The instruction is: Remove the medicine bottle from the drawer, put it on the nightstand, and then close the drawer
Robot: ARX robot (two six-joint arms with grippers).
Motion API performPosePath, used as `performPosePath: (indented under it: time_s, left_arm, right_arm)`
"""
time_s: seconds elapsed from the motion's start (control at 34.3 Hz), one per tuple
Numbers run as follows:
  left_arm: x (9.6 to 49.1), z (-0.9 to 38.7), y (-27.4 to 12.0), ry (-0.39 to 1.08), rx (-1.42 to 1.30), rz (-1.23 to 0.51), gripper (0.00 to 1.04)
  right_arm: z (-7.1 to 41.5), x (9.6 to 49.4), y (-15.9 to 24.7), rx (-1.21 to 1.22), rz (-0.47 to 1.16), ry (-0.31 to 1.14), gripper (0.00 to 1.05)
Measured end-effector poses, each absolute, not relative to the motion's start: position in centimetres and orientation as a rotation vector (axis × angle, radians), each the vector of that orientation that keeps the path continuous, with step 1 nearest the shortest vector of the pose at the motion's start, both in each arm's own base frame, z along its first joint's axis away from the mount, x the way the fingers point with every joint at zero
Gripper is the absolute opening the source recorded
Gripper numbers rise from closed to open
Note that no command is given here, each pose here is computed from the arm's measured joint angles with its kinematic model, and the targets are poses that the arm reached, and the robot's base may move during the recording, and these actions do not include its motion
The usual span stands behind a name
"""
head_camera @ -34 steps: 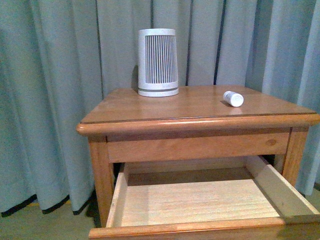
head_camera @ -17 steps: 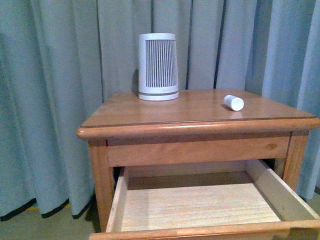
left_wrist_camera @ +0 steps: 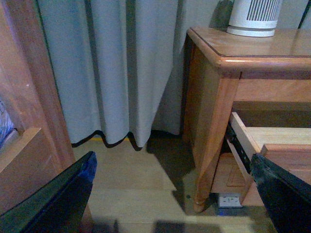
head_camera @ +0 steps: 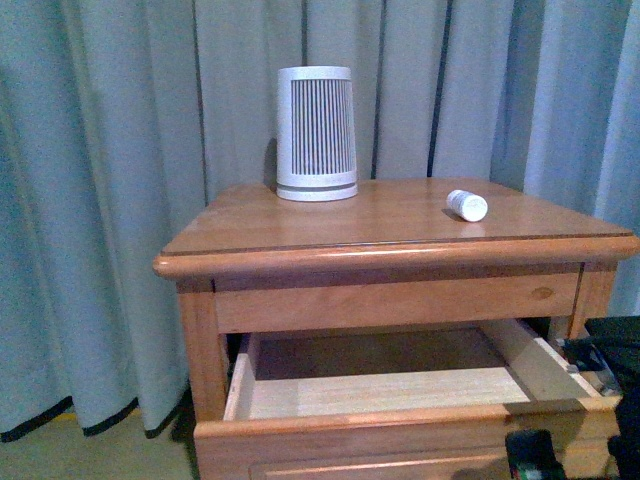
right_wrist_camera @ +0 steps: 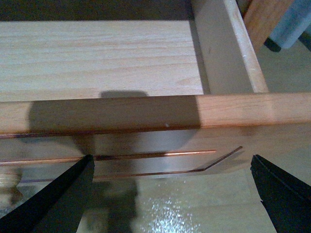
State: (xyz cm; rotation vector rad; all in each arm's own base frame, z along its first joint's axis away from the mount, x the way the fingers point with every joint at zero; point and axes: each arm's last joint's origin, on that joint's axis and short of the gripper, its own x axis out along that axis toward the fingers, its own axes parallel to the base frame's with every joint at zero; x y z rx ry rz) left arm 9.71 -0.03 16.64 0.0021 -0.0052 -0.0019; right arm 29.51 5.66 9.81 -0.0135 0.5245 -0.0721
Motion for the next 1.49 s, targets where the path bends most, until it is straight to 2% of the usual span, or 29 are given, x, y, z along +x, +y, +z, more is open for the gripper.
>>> performPosePath:
  time_s: [0.44,0.58,0.9,1.08,1.34,1.49]
  left_arm:
    - [9.7,16.6,0.0,-0.005,0.002,-0.002,0.98]
    - [9.7,16.6,0.0,-0.005,0.002,-0.002,0.98]
    - [9.7,16.6,0.0,-0.005,0.002,-0.002,0.98]
    - [9.7,16.6,0.0,-0.005,0.002,-0.002,0.98]
    - [9.7,16.6,0.0,-0.005,0.002,-0.002,0.98]
    - [9.7,16.6,0.0,-0.005,0.002,-0.002,0.98]
  right_arm:
    - [9.5,40.2,5.7,-0.082,-0.091,0.406,0.98]
    - [9.1,41.4,5.7,-0.095,-0.083,0.410,0.98]
    - [9.5,41.1,5.4,-0.090,-0.087,0.417,0.98]
    - [12.7,36.2,4.0,-0.055,-0.174,0.410,0.98]
    - [17.8,23.1,-2.3,0.062,-0.441,0.284,0.98]
    - [19.2,17.3,-2.0,0.075,-0.410,0.170,0.98]
